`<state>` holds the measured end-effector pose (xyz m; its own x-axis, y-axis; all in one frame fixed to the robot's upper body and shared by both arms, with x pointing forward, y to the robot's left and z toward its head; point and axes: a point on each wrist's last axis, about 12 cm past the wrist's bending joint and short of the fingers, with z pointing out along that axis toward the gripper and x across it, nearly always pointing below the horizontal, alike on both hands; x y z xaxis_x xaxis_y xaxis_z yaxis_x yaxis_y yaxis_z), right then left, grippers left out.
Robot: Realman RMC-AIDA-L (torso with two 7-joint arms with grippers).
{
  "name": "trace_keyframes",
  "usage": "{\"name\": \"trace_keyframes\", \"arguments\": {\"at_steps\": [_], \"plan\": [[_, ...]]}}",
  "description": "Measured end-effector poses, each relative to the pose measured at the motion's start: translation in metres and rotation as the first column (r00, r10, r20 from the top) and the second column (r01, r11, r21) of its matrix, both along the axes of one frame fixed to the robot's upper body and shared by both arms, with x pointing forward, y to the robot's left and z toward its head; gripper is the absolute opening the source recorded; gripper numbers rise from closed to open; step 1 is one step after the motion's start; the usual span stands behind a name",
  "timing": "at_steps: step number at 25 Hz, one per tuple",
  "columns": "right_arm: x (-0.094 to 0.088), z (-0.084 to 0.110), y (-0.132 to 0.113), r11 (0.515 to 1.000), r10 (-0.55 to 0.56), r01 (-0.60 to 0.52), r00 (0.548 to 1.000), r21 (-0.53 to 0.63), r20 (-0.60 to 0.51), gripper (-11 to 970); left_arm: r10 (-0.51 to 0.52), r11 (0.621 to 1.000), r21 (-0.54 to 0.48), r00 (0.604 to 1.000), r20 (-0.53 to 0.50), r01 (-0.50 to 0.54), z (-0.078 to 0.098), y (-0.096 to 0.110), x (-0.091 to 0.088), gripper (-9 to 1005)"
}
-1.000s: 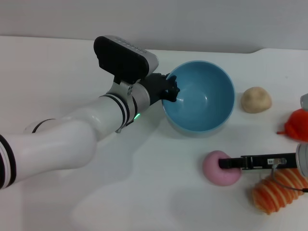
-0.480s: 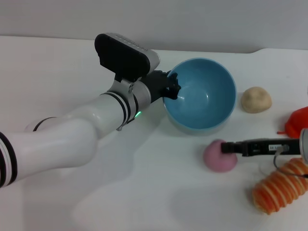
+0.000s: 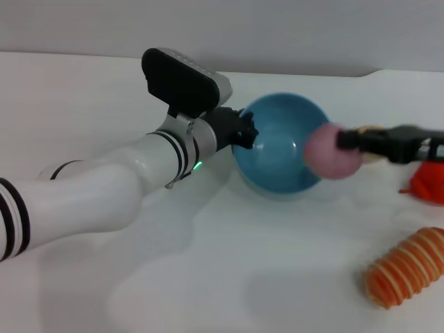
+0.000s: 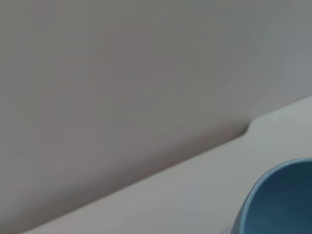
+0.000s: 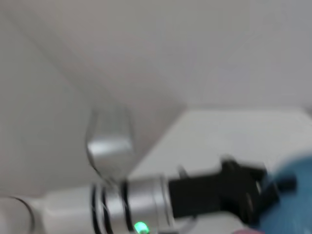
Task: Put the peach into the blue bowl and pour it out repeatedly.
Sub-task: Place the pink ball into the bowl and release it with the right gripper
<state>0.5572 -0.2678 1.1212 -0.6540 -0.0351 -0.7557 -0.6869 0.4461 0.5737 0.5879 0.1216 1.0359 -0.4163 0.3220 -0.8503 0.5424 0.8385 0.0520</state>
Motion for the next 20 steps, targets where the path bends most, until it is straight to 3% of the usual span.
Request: {"name": "trace_keyframes", "arguments": {"at_steps": [3, 11, 16, 20], "plan": [[0.004, 0.005, -0.008, 0.998, -0.054, 0.054, 0.998, 0.025, 0.01, 34, -0.045, 0.999, -0.005, 0.998, -0.038, 0.045, 0.003, -0.009, -0.002, -1], [0.014, -0.022, -0.001, 0.991, -0.137, 0.137, 0.99, 0.003, -0.039, 37, -0.122, 0.993, -0.016, 0.99, -0.071, 0.121, 0.014, -0.029, -0.002, -1], [0.014, -0.028, 0.001, 0.989, -0.15, 0.15, 0.988, -0.01, -0.035, 209, -0.137, 0.99, -0.019, 0.989, -0.061, 0.136, 0.019, -0.034, 0.0, -1], [0.012, -0.03, -0.005, 0.984, -0.177, 0.177, 0.984, -0.004, -0.019, 292, -0.142, 0.99, -0.019, 0.987, -0.072, 0.141, 0.02, -0.034, 0.002, -1]]}}
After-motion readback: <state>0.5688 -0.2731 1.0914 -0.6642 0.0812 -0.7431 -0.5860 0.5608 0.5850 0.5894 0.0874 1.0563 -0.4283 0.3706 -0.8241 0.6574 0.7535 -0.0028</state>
